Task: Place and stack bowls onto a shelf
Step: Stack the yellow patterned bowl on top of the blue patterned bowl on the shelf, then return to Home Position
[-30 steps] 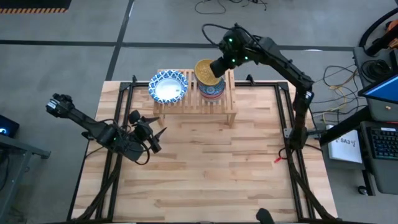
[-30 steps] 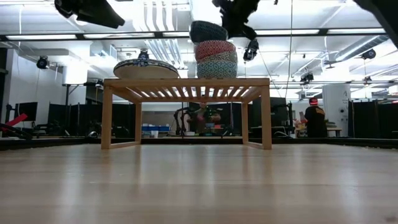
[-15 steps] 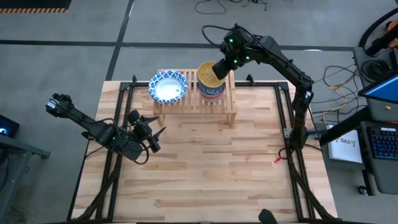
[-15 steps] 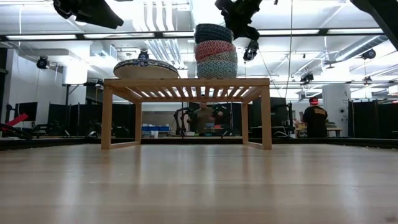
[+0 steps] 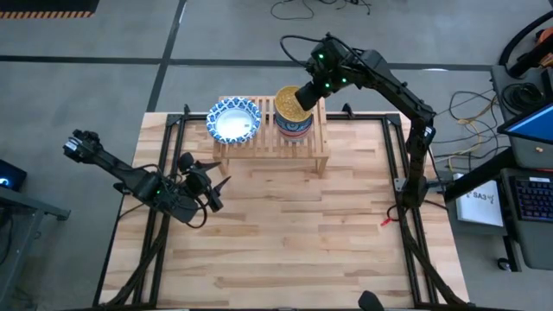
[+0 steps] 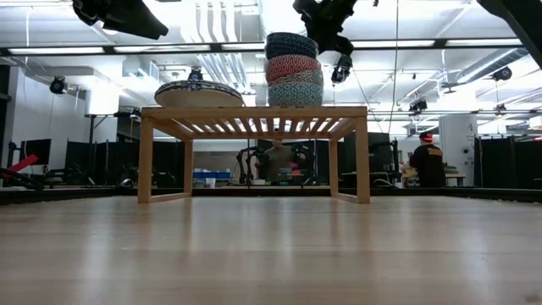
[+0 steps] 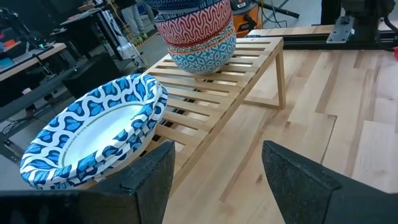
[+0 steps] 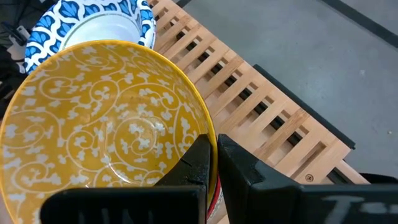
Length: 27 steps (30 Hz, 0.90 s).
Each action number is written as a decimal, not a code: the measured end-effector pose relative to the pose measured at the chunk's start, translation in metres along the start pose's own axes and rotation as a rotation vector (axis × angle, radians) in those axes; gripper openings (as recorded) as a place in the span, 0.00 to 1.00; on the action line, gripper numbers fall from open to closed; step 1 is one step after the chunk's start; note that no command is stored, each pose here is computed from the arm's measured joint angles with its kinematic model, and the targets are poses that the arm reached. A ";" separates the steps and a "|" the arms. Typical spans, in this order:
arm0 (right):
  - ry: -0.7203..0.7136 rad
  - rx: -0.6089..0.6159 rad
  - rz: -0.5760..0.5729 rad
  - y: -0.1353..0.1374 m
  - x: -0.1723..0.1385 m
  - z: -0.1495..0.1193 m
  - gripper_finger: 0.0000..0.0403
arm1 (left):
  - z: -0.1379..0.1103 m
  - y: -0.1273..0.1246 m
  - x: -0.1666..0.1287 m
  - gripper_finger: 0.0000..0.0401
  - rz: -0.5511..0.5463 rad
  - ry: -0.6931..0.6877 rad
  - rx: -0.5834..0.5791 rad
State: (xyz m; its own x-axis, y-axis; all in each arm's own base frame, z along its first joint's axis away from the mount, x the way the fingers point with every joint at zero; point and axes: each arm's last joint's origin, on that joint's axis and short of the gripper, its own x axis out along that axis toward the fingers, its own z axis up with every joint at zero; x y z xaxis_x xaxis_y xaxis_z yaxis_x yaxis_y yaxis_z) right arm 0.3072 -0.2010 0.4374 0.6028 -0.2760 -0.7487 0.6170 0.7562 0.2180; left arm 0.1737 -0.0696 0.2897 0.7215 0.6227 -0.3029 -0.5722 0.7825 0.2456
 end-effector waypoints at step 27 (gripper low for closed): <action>0.002 -0.039 -0.036 -0.001 -0.015 -0.005 0.29 | 0.000 0.000 0.000 0.56 -0.001 0.001 0.004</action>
State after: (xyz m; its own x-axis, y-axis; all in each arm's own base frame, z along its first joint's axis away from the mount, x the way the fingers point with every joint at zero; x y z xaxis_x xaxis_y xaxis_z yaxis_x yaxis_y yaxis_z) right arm 0.2952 -0.1950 0.4453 0.5795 -0.3022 -0.7569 0.6181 0.7682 0.1665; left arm 0.1735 -0.0697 0.2894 0.7213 0.6222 -0.3044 -0.5701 0.7829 0.2492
